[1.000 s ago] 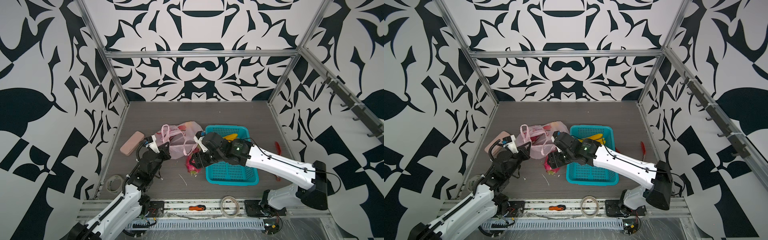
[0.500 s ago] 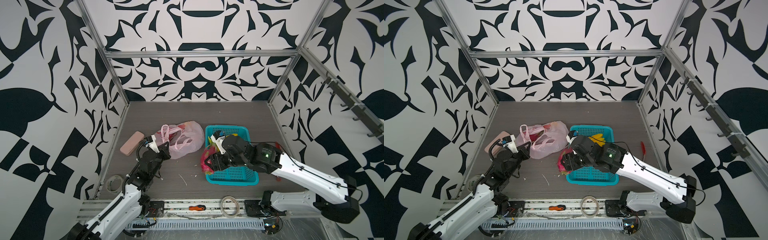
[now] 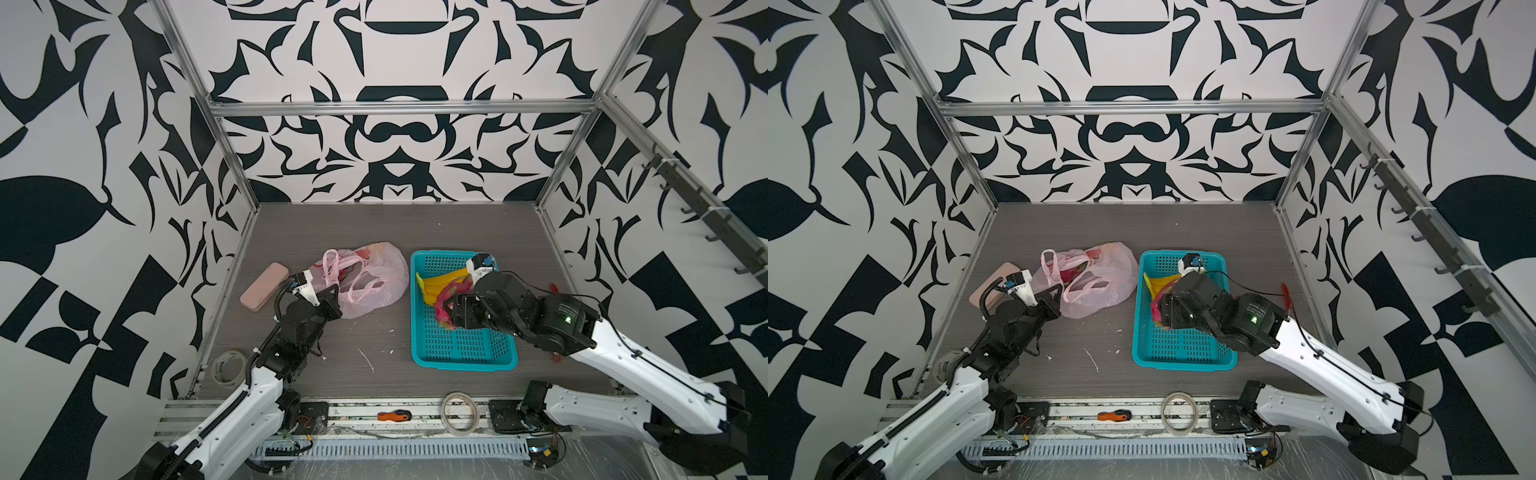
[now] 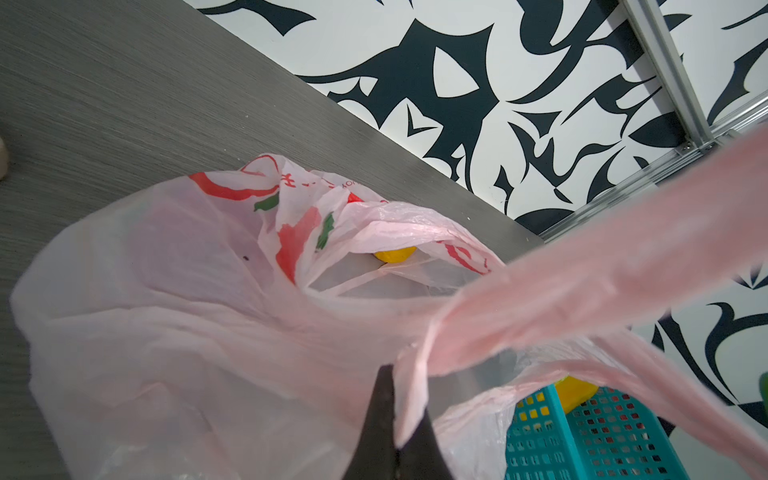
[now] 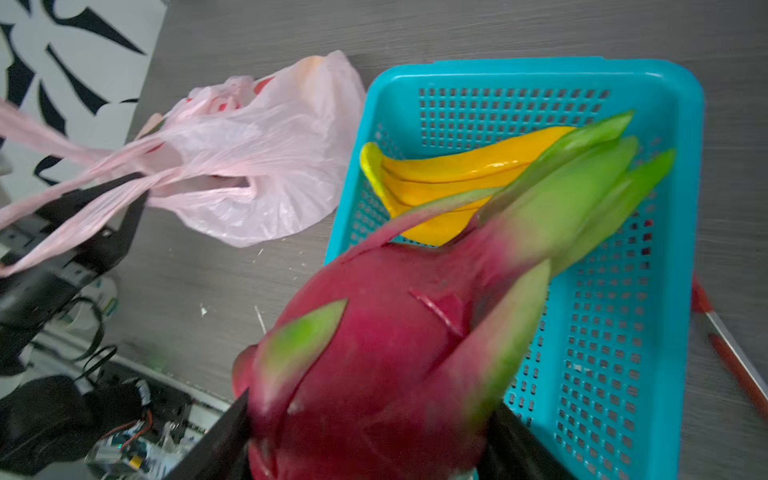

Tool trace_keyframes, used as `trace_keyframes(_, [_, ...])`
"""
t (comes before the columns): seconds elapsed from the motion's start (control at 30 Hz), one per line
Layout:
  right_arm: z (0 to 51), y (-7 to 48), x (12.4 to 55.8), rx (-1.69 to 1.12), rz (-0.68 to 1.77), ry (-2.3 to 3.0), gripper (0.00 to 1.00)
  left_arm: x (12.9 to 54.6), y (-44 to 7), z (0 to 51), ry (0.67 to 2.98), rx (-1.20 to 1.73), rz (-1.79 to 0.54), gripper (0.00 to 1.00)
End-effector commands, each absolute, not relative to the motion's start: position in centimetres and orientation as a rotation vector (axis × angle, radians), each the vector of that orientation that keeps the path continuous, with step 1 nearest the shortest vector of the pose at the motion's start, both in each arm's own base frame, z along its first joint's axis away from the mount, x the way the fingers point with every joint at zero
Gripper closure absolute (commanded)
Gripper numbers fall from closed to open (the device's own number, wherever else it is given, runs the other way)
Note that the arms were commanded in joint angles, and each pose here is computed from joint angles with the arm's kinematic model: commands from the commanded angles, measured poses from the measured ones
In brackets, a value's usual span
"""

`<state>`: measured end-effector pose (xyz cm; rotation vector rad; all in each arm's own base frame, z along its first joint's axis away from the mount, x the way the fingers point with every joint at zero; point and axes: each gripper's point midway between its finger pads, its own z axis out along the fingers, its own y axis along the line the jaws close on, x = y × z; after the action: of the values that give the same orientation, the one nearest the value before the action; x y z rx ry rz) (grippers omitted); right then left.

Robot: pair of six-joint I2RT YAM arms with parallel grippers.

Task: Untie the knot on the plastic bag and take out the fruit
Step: 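Carry the dragon fruit over the teal basket with the right gripper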

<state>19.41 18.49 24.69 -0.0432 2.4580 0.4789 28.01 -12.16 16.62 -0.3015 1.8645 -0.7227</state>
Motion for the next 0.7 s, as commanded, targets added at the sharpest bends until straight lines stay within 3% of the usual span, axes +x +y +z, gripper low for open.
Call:
trace_keyframes(0.0, [24.6, 16.0, 20.5, 0.115, 0.433, 2.413, 1.0, 28.4, -12.3, 18.4, 1.816, -0.302, -0.748, 1.0])
trace_keyframes(0.67, [14.9, 14.3, 22.0, 0.182, 0.316, 2.628, 1.0, 28.2, -12.2, 18.2, 1.822, -0.298, -0.742, 1.0])
